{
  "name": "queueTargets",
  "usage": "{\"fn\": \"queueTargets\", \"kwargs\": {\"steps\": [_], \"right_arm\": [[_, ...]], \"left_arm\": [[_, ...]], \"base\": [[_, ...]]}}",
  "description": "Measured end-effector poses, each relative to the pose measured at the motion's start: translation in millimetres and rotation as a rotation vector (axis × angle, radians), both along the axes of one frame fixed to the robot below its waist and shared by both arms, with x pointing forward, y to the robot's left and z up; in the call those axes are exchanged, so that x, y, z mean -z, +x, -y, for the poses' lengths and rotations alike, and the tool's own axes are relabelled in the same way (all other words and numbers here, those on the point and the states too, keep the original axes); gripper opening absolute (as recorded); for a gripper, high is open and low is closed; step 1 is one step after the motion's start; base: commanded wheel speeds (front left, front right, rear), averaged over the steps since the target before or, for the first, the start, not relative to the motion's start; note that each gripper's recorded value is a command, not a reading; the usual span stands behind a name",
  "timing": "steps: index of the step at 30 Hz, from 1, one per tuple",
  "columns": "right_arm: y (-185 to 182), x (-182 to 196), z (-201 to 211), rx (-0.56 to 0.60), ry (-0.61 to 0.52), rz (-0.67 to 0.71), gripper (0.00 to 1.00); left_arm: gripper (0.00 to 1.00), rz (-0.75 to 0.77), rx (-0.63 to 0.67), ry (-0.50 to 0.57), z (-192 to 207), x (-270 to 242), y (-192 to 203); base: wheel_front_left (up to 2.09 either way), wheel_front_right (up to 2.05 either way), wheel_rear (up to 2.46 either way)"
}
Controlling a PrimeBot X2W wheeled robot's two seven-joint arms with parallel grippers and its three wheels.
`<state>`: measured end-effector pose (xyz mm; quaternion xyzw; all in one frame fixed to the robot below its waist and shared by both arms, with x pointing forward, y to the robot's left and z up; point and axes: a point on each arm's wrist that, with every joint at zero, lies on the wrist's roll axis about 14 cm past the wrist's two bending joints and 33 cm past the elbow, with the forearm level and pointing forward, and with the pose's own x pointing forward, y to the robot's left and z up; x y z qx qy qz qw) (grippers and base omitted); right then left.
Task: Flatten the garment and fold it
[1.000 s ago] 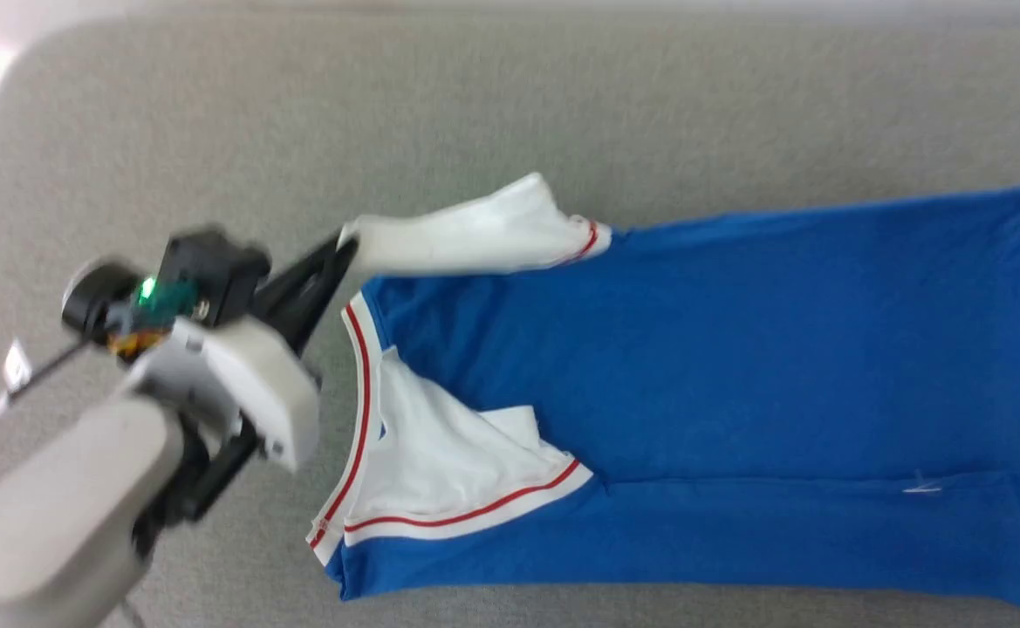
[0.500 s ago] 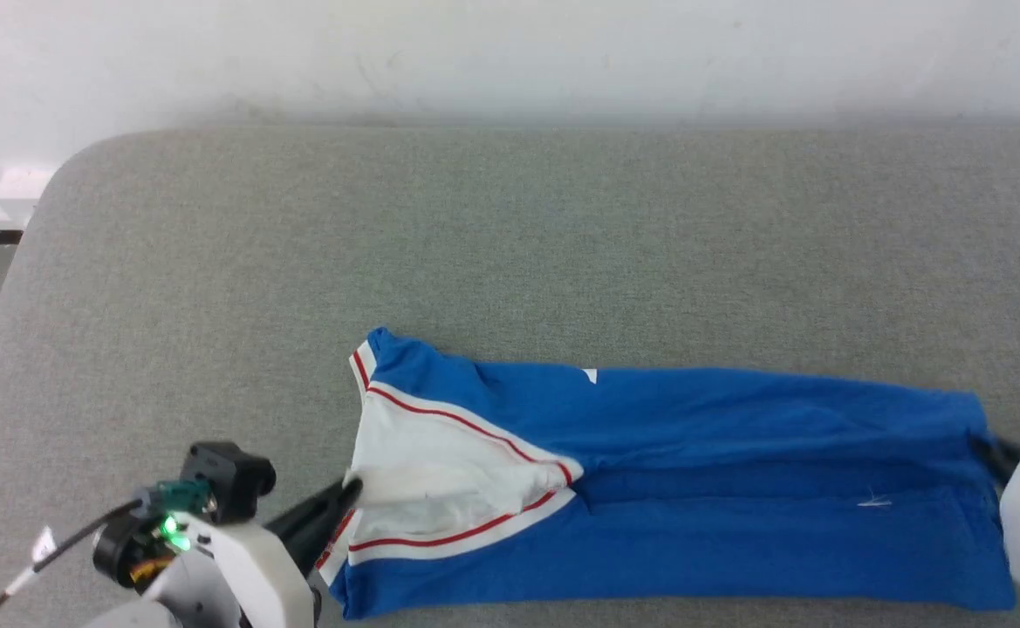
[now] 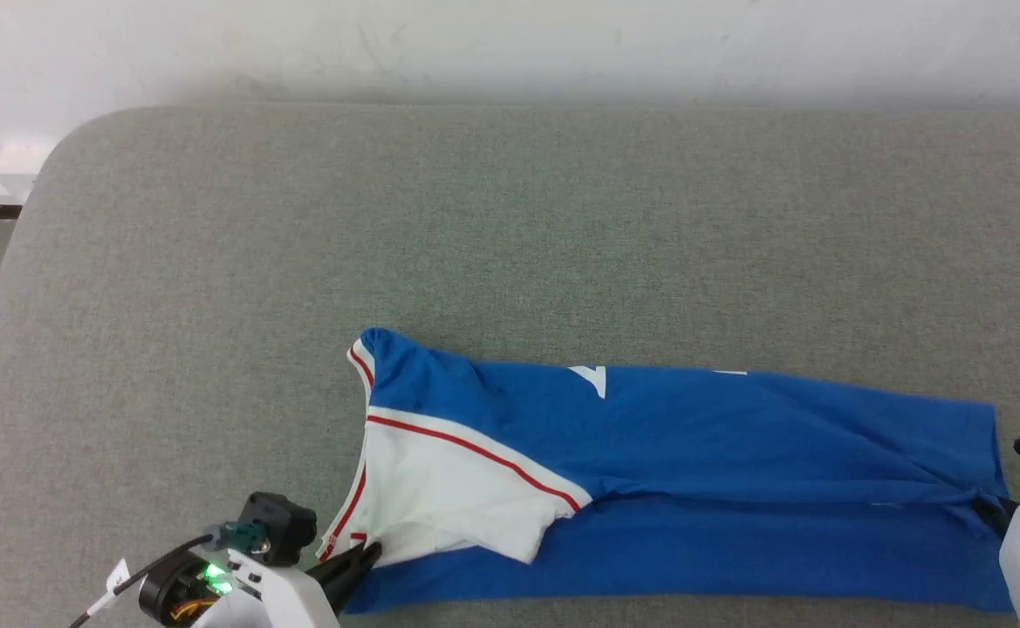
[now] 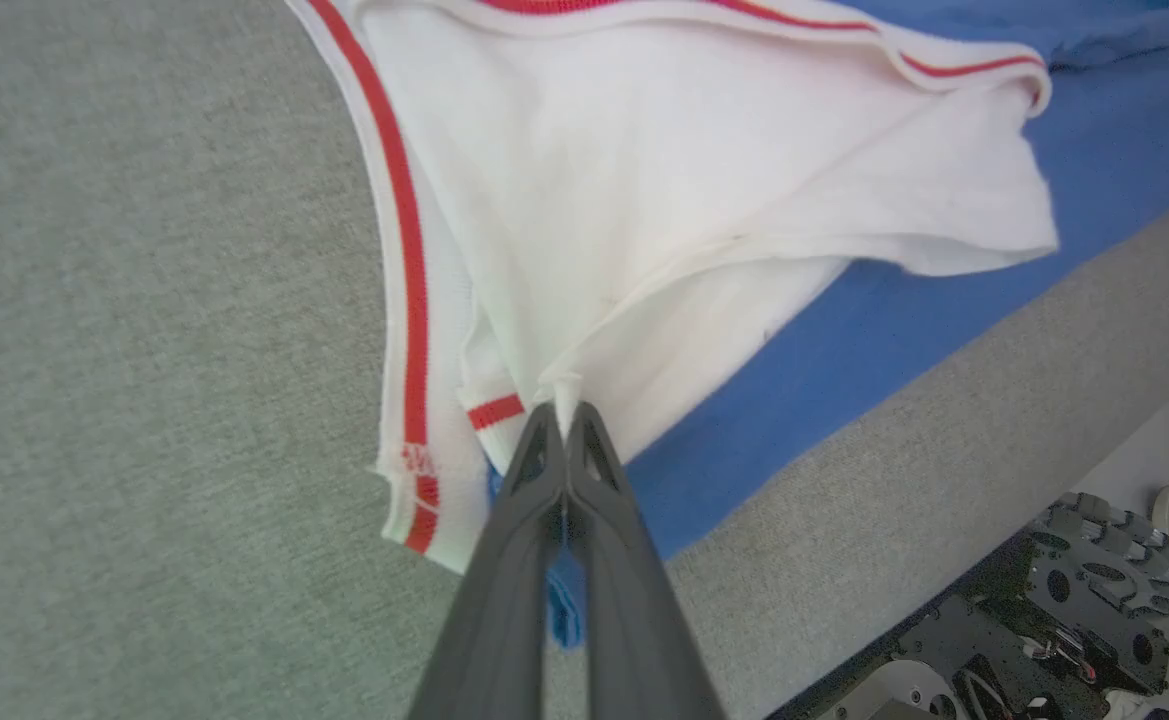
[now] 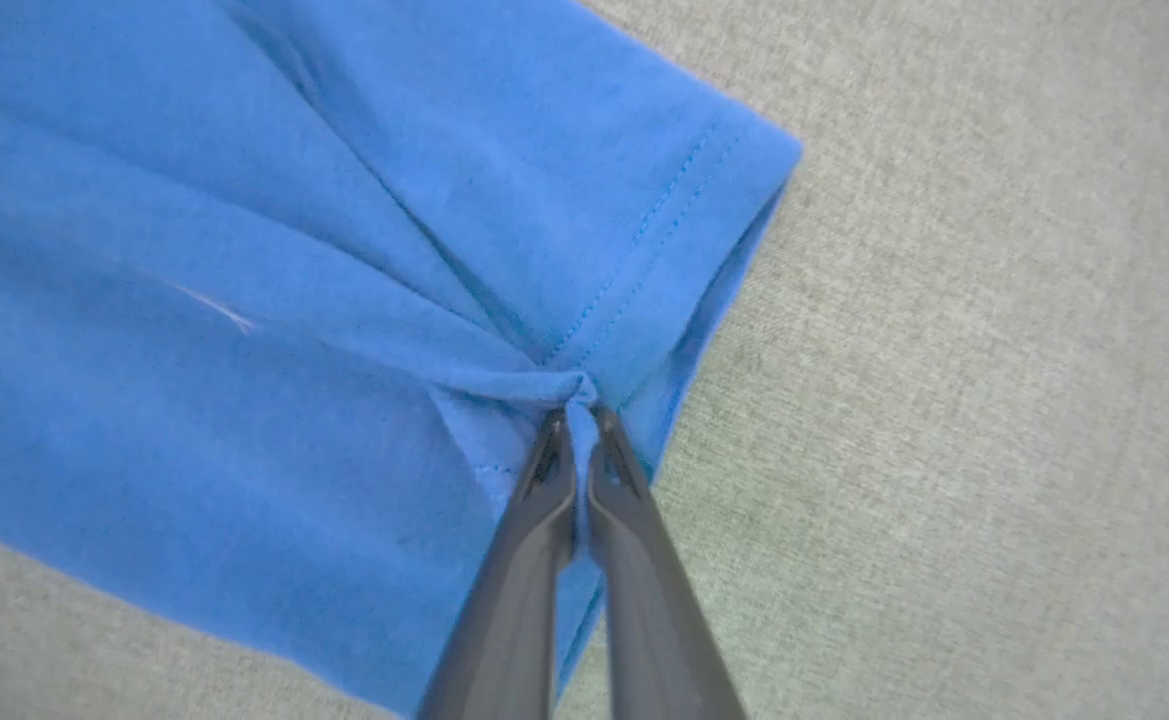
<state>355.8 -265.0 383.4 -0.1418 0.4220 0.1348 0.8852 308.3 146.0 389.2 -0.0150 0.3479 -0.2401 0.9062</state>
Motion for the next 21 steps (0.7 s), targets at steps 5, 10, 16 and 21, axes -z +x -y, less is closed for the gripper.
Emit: {"fn": "queueTargets", "kwargs": {"steps": [5, 10, 16, 21], "right_arm": [[3, -8, 4, 0.012, 0.005, 0.042, 1.0], [22, -47, -14, 0.04, 0.127, 0.175, 1.0], [38, -97, -14, 0.118, 0.211, 0.359, 1.0], [31, -91, -13, 0.242, 0.265, 0.368, 1.0]], "left_arm": [[1.0, 0.084, -0.031, 0.003, -5, -6, 10], [1.0, 0.294, -0.105, -0.049, -10, -43, 35], [1.0, 0.532, -0.28, -0.114, -23, -100, 62], [1.0, 0.763, -0.494, -0.165, -49, -160, 71]], "base": [[0.0, 0.0, 0.0], [0.0, 0.0, 0.0], [0.0, 0.0, 0.0], [0.0, 0.0, 0.0]]}}
